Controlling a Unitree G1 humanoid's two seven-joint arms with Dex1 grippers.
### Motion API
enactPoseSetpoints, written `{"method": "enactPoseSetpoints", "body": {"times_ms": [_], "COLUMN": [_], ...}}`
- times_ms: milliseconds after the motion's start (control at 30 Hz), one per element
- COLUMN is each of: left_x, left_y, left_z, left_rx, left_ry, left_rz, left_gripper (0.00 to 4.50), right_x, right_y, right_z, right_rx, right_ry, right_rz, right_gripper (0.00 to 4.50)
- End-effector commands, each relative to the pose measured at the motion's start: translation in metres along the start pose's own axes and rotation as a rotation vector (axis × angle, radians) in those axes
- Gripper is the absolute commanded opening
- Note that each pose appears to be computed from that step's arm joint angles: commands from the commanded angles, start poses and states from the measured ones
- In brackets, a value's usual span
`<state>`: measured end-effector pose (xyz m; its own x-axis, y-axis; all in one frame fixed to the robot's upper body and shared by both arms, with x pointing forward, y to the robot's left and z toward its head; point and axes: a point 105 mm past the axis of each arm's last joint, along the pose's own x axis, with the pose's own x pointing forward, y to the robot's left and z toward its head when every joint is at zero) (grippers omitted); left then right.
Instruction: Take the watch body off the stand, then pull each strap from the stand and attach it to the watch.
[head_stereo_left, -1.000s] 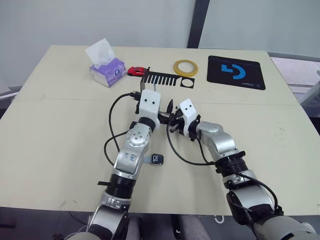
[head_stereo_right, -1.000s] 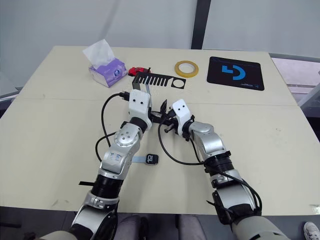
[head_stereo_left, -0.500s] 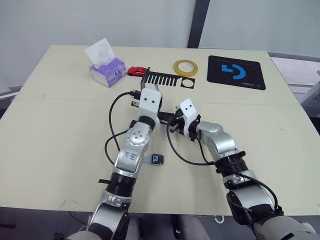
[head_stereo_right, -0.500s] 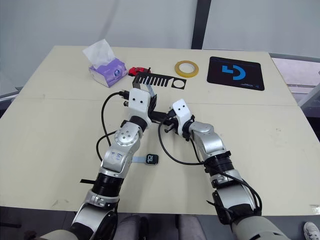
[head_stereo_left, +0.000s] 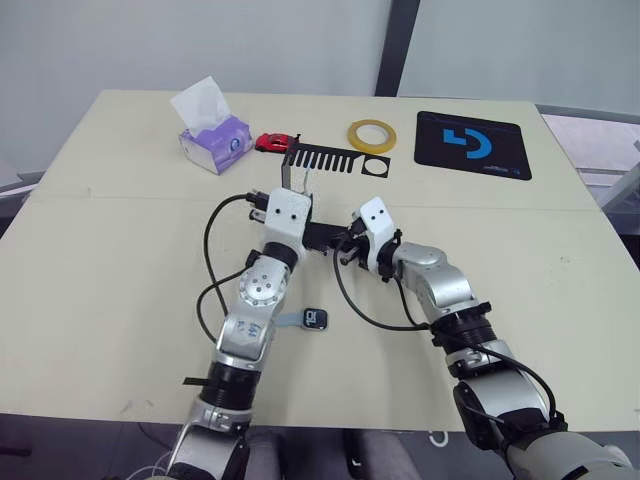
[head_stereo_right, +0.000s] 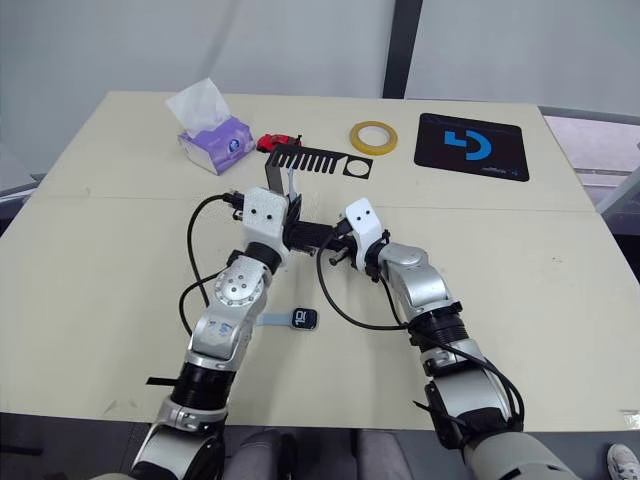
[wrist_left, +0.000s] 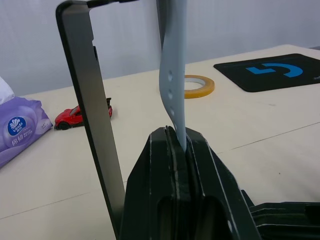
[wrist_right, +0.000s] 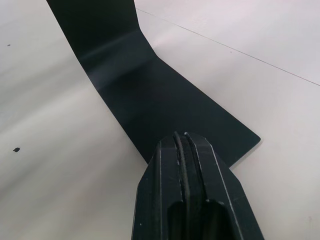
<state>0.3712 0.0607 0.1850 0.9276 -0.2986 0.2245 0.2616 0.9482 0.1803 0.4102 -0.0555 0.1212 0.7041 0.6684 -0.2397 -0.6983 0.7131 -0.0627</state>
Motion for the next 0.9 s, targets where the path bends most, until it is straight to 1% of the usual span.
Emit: {"method": "enactPoseSetpoints", "body": {"times_ms": [33,367,500,733,900], "left_x": [-0.003,0.004,0.004,0.004,0.003], "left_y": [-0.001,-0.006,-0.011,-0.010,-0.017], "left_z": [0.020,0.029,0.033,0.036,0.038], "left_rx": [-0.006,-0.029,-0.035,-0.041,-0.014], "left_ry": [-0.086,-0.127,-0.153,-0.172,-0.189], "left_rz": [0.003,-0.005,-0.037,-0.061,-0.107], "left_gripper": [0.02,0.02,0.02,0.02,0.02], "right_x": [-0.001,-0.001,0.001,0.001,0.001], "right_y": [-0.003,-0.004,-0.003,-0.003,-0.005], "right_z": [-0.014,-0.013,-0.013,-0.012,-0.012], "right_rx": [0.010,0.012,0.012,0.011,0.007], "right_ry": [0.052,0.056,0.054,0.052,0.052], "right_rz": [-0.014,-0.012,-0.011,-0.010,-0.013], "right_gripper": [0.00,0.00,0.00,0.00,0.00]}}
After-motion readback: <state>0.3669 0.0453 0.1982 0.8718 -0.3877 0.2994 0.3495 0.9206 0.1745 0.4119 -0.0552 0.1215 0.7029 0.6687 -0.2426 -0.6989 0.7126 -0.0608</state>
